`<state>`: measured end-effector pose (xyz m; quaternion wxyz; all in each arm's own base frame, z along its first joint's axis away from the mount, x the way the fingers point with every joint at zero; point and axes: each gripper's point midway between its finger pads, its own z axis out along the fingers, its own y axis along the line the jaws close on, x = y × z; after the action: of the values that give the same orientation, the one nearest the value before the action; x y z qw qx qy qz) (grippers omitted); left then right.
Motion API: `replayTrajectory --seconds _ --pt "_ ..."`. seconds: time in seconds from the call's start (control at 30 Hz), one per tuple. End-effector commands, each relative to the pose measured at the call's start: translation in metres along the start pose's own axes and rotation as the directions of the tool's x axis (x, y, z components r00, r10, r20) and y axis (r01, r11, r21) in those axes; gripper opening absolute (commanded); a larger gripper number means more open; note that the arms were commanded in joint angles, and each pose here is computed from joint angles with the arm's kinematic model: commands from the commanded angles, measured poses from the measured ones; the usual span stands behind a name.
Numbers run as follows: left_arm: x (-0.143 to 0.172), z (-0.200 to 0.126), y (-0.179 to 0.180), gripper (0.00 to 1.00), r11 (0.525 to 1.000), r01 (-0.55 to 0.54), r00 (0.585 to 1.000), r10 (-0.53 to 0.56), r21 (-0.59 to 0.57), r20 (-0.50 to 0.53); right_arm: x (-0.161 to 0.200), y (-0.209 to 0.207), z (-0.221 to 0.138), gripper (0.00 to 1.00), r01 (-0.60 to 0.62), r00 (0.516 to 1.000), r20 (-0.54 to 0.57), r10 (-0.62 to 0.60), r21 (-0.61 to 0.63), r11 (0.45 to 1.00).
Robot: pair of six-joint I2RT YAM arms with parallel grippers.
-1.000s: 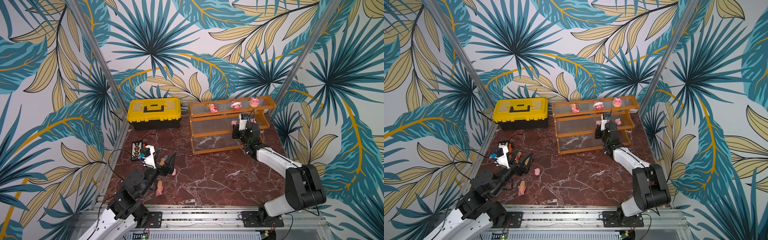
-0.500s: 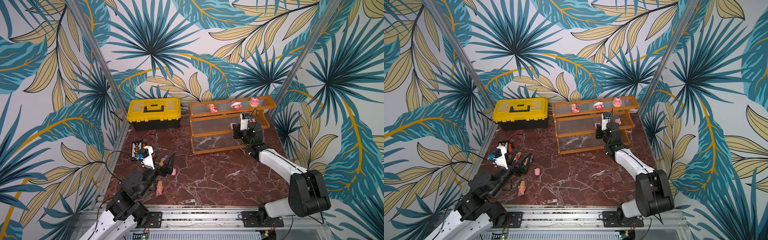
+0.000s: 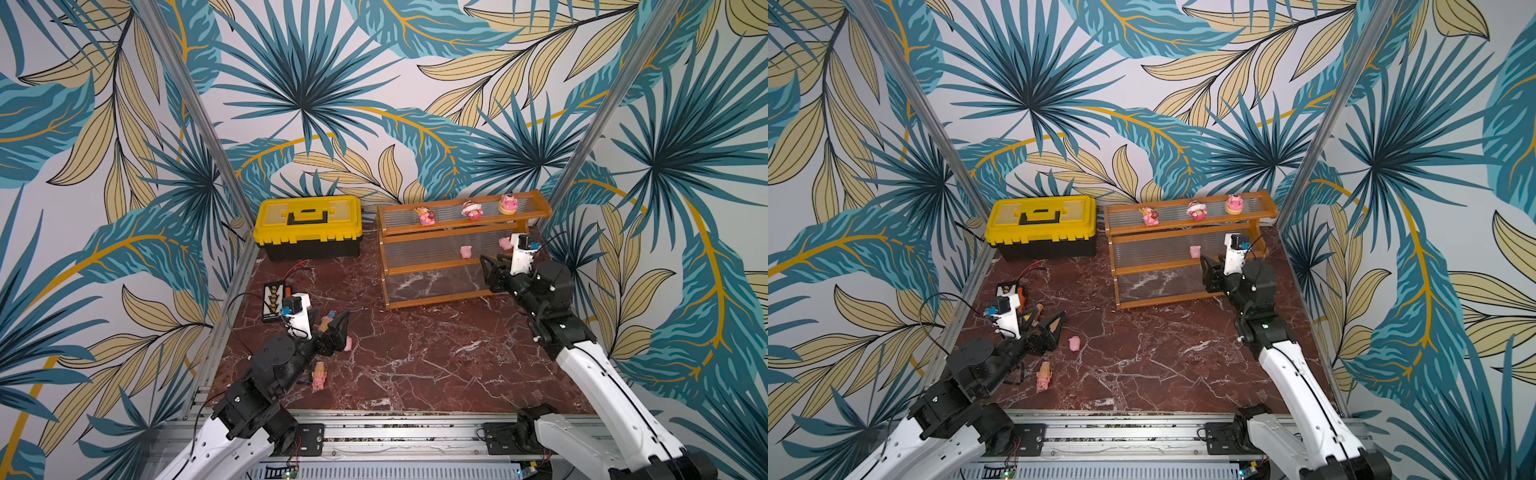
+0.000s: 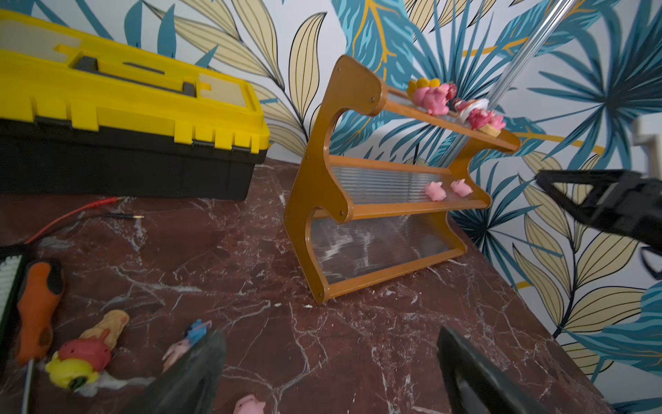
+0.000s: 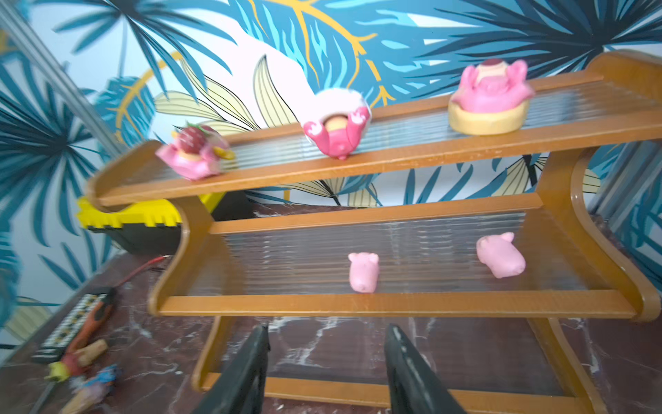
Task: Organize plastic toys on shelves
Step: Place the plastic toy on the shelf, then pick up the plastic toy at the center of the board.
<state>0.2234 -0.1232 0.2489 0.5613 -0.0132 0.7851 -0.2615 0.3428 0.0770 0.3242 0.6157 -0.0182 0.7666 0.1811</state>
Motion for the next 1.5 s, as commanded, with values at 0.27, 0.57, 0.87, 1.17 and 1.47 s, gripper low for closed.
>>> replayTrajectory --seconds 0.27,0.57,0.87,1.17,1.47 --pt "0.006 -0.007 0.010 0.93 0.979 0.075 0.967 -0.118 -0.192 -0.226 -0.013 0.101 -0.055 0.50 -0.556 0.782 -0.497 0.376 -0.286 0.780" --pt "0.071 0.012 0.036 0.88 0.928 0.169 0.838 -0.313 -0.333 -0.447 0.100 0.136 -0.041 0.48 -0.428 0.754 -0.630 0.187 -0.255 0.867" --pt "0.121 0.048 0.060 0.52 0.901 0.188 0.707 -0.401 -0.391 -0.583 0.172 0.170 -0.023 0.46 -0.442 0.743 -0.646 0.173 -0.281 0.852" --pt "0.150 0.089 0.088 0.40 0.914 -0.023 0.620 -0.305 -0.405 -0.723 0.192 0.162 -0.023 0.46 -0.482 0.733 -0.639 0.232 -0.247 0.841" --pt "0.160 0.093 0.092 0.36 0.944 0.017 0.565 -0.281 -0.329 -0.776 0.198 0.156 -0.028 0.45 -0.493 0.723 -0.643 0.254 -0.223 0.841"
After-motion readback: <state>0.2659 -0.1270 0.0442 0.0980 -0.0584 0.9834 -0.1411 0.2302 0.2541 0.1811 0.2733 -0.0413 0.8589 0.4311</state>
